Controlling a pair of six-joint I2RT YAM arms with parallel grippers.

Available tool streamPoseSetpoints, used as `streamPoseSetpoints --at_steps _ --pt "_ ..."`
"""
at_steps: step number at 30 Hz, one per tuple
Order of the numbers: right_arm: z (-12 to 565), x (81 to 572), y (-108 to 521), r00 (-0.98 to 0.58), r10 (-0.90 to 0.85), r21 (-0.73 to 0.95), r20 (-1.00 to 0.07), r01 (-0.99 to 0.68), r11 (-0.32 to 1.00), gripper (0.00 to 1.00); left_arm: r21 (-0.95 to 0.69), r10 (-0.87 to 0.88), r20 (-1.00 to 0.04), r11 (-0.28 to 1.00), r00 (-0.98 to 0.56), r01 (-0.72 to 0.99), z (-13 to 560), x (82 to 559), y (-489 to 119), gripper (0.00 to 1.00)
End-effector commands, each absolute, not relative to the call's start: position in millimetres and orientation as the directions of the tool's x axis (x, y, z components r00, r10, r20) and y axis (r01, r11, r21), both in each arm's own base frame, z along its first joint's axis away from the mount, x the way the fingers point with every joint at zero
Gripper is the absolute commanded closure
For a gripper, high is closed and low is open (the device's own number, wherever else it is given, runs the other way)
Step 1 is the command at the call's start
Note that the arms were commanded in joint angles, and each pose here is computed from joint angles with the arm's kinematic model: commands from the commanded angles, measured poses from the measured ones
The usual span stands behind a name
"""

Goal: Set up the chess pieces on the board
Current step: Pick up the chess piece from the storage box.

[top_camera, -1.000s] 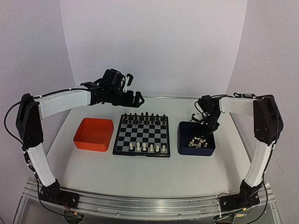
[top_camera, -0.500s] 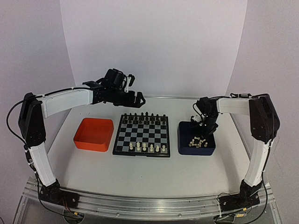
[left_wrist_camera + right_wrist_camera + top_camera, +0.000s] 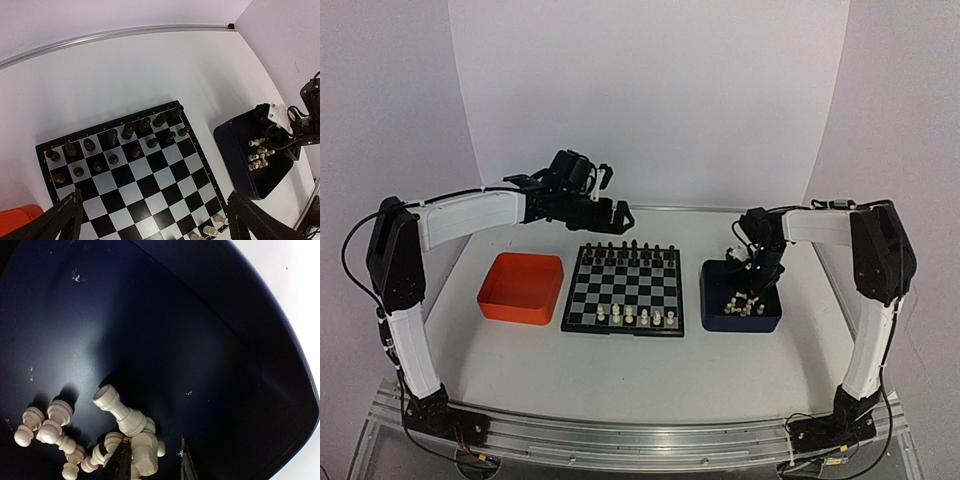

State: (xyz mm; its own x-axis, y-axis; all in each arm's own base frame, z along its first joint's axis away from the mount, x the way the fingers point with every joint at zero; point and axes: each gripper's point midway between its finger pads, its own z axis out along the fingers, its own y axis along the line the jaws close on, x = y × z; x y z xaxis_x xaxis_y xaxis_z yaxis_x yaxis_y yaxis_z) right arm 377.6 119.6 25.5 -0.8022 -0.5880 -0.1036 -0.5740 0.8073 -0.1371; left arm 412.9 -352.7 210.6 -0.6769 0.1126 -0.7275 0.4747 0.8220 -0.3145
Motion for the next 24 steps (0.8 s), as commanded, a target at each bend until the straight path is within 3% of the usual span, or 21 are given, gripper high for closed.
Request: streamPoseSetpoints --at_steps 1,11,24 --pt "27.2 387.5 127.5 -0.793 -0.595 -0.119 -0.130 -0.583 0.804 0.73 -0.329 0.094 -0.747 0.808 -0.658 0.489 231.2 416.7 -358.0 0.00" --pt "24.2 387.6 128.2 -0.795 -0.593 -0.116 -0.129 -0.582 0.805 0.86 -0.330 0.098 -0.740 0.809 -0.666 0.486 228.5 416.8 -358.5 0.00" --pt "18.1 381.4 125.5 -0.811 -0.570 -0.115 -0.133 -0.558 0.822 0.83 -0.328 0.107 -0.737 0.807 -0.668 0.491 228.5 415.0 -358.2 0.00"
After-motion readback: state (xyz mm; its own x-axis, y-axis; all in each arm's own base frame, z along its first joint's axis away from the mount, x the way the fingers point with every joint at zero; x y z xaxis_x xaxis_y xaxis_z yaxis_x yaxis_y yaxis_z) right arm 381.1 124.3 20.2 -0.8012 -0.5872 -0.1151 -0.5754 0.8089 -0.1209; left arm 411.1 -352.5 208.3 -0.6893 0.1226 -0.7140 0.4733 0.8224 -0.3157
